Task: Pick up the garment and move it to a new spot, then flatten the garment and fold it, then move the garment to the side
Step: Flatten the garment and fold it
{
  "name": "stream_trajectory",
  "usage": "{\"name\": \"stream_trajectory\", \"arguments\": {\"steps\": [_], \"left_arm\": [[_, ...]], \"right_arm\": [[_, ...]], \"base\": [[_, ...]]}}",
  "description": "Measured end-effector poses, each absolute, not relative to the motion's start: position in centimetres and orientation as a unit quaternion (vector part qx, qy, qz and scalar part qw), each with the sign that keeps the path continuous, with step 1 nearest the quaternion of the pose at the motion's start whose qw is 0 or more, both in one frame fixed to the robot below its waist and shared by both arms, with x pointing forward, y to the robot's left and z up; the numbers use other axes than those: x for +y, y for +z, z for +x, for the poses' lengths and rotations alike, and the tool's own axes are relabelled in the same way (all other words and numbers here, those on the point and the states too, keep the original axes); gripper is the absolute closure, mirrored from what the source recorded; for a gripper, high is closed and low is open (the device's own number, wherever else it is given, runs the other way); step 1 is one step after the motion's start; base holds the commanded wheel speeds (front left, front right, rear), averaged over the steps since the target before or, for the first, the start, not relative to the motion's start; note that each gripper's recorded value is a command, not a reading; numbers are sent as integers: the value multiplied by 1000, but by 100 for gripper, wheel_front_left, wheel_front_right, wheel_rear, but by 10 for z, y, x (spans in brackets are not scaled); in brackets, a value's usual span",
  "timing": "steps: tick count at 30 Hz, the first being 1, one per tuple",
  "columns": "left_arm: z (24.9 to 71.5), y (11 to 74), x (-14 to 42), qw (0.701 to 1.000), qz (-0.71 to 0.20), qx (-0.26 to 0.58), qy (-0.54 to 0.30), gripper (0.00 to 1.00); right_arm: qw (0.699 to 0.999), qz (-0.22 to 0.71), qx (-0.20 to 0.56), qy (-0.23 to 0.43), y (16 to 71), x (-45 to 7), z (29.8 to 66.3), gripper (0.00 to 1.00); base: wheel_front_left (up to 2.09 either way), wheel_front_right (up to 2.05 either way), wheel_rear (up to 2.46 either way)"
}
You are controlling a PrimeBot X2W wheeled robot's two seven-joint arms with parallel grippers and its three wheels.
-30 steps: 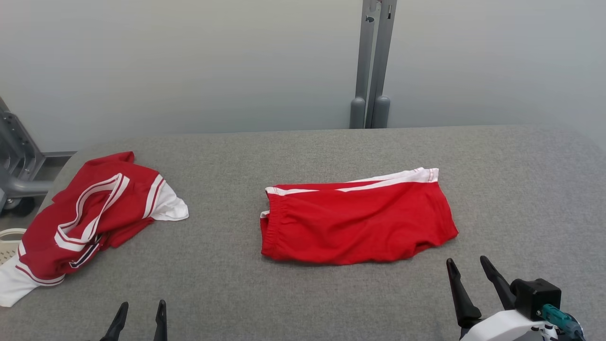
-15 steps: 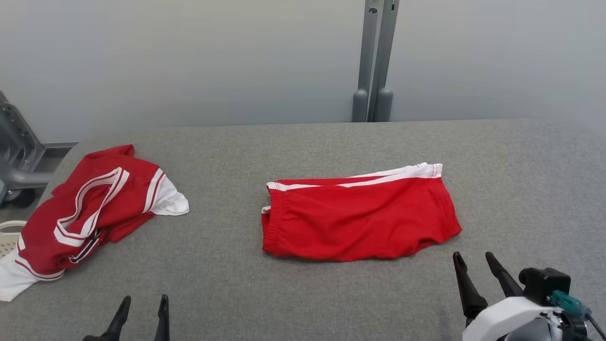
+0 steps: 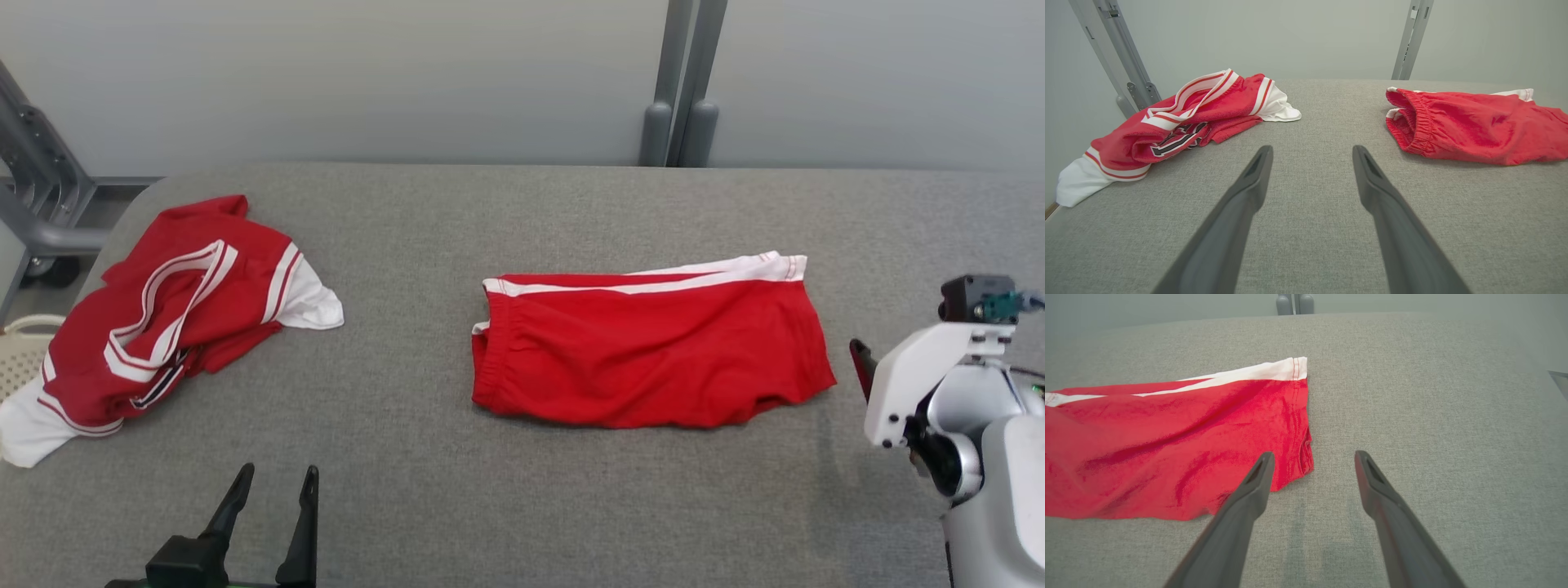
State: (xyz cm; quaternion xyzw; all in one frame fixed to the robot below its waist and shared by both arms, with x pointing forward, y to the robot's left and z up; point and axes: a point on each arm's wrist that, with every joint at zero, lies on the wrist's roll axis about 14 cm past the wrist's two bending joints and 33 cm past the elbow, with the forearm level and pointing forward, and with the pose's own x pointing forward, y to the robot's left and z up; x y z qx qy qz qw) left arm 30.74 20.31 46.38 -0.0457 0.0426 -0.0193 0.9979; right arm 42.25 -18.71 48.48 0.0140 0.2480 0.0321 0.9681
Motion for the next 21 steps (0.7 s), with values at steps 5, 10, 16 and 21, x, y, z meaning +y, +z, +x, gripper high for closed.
{"name": "stream_trajectory", "arguments": {"steps": [5, 10, 16, 21], "left_arm": [[320, 466, 203, 998, -44, 41, -20, 0], [329, 471, 207, 999, -37, 35, -16, 0], [336, 471, 212, 999, -32, 40, -7, 0], [335, 461, 218, 998, -30, 58, 4, 0]], "right_arm": [[959, 9, 281, 28, 486, -190, 455, 0], [942, -2, 334, 19, 463, -196, 475, 0], [928, -16, 372, 22, 438, -191, 495, 0], [917, -7, 398, 26, 414, -183, 505, 0]], "base": [[0, 0, 0], [0, 0, 0], [0, 0, 0], [0, 0, 0]]}}
